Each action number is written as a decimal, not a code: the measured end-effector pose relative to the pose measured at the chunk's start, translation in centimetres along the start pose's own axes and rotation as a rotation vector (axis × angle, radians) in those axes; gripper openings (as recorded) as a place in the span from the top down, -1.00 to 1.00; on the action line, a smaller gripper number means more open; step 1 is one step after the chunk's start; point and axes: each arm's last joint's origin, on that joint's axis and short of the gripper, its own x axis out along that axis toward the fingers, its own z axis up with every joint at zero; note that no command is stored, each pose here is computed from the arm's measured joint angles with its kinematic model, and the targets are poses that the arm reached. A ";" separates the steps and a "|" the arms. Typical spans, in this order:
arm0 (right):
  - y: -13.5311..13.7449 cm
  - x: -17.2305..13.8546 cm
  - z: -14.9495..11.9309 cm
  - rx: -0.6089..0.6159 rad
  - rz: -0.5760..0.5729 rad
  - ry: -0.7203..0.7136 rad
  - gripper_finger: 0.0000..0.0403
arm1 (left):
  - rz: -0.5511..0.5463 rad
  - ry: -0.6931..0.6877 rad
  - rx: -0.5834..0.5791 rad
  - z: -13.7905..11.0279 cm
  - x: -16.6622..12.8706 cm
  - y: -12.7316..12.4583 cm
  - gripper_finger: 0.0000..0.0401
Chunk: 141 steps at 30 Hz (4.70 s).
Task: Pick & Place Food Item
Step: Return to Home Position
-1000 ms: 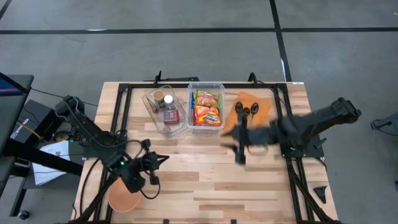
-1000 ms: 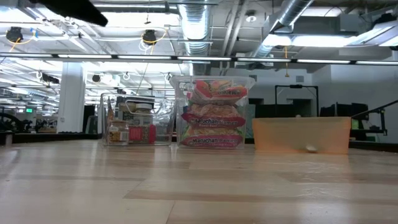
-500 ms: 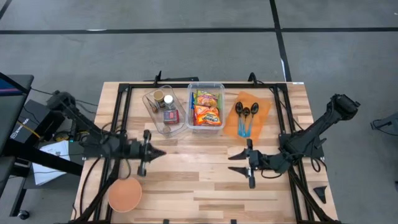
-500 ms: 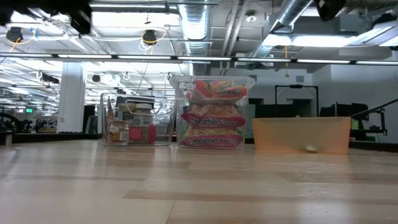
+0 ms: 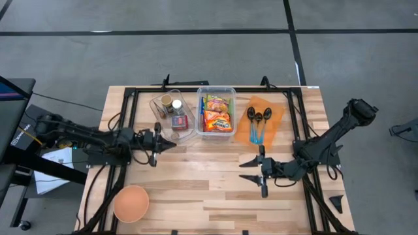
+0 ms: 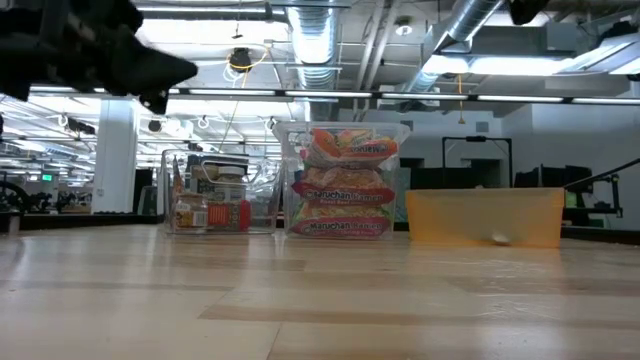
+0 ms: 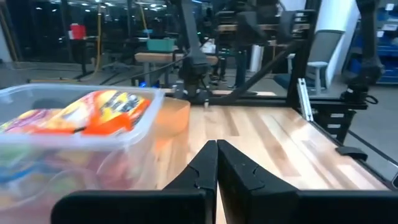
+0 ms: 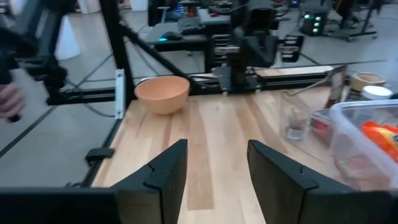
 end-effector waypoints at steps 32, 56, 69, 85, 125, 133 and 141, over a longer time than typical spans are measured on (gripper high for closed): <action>-1.1 -0.6 -4.3 0.098 -0.061 0.057 0.19 | 0.151 -0.009 0.122 -0.8 -5.7 1.0 0.98; -6.4 6.7 -5.1 -0.014 0.145 0.037 0.19 | 0.153 0.137 0.143 -2.0 -4.7 0.9 0.97; -9.9 -2.3 -4.6 -0.028 0.244 -0.186 0.19 | 0.147 0.197 0.154 -2.5 -4.3 0.9 0.97; -11.9 -8.1 -9.1 0.008 0.269 -0.205 0.19 | 0.148 0.207 0.156 -2.6 -4.2 0.9 0.97; -13.8 -9.1 -9.4 0.252 -0.027 -0.237 0.19 | 0.147 0.210 0.156 -2.6 -4.2 0.9 0.97; -13.8 -9.1 -9.5 0.252 -0.027 -0.236 0.19 | 0.147 0.210 0.156 -2.6 -4.2 0.9 0.97; -13.8 -9.1 -9.5 0.252 -0.027 -0.236 0.19 | 0.148 0.210 0.156 -2.6 -4.2 0.9 0.97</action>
